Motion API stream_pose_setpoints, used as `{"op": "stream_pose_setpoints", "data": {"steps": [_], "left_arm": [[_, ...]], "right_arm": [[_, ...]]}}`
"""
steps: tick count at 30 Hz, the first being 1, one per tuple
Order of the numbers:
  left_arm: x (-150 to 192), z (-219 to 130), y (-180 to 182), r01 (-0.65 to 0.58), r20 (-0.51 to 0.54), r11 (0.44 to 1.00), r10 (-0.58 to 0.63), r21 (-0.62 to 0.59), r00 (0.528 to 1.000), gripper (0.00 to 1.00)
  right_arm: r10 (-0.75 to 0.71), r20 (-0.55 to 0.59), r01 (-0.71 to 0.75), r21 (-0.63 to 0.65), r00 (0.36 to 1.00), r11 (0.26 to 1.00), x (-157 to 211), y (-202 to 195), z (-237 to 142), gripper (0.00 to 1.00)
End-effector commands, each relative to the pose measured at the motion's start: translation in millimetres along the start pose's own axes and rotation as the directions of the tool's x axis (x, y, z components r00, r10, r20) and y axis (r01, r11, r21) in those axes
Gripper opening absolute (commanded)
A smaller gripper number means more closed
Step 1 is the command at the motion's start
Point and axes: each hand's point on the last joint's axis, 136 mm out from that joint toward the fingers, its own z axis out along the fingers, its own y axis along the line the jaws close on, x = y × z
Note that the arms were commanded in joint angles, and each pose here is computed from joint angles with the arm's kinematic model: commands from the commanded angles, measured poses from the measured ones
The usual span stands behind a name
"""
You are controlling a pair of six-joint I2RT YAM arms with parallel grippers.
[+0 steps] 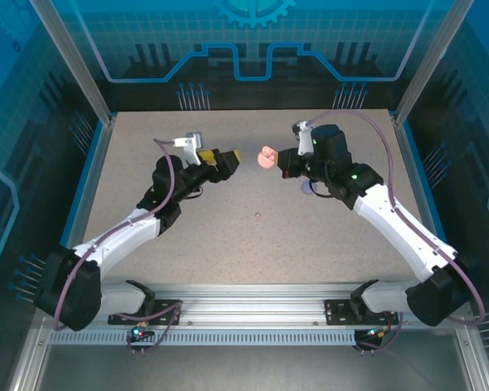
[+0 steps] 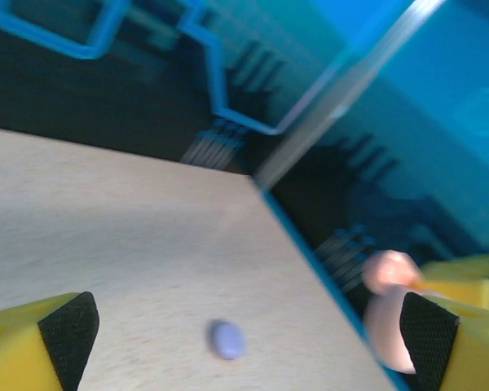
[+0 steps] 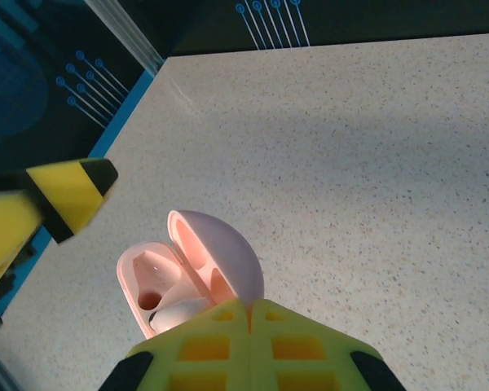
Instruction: Insert wireless bluetooth earbuds into charging case
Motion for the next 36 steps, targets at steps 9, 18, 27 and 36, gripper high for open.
{"op": "stream_pose_setpoints", "data": {"steps": [9, 18, 27, 36], "left_arm": [[8.2, 11.7, -64.4, 0.118, -0.166, 0.887, -0.047, 0.447, 0.985, 0.87], [31.8, -10.7, -87.9, 0.121, -0.425, 0.832, 0.146, 0.541, 0.893, 0.81], [42.1, -25.6, -87.3, 0.099, -0.516, 0.858, 0.207, 0.504, 0.831, 0.76], [38.7, -12.8, -89.4, 0.136, -0.56, 0.849, 0.209, 0.511, 0.802, 0.72]], "right_arm": [[0.094, -0.026, -0.095, -0.037, 0.995, 0.995, -24.1, 22.5, -1.8, 0.0], [-0.01, -0.158, -0.012, -0.138, 0.987, 0.99, -14.8, 20.3, -6.5, 0.0], [-0.064, -0.175, 0.018, -0.249, 0.982, 0.968, -12.4, 16.5, -17.9, 0.0], [-0.068, -0.219, -0.001, -0.301, 0.973, 0.954, 6.5, 26.0, -12.4, 0.0]]}}
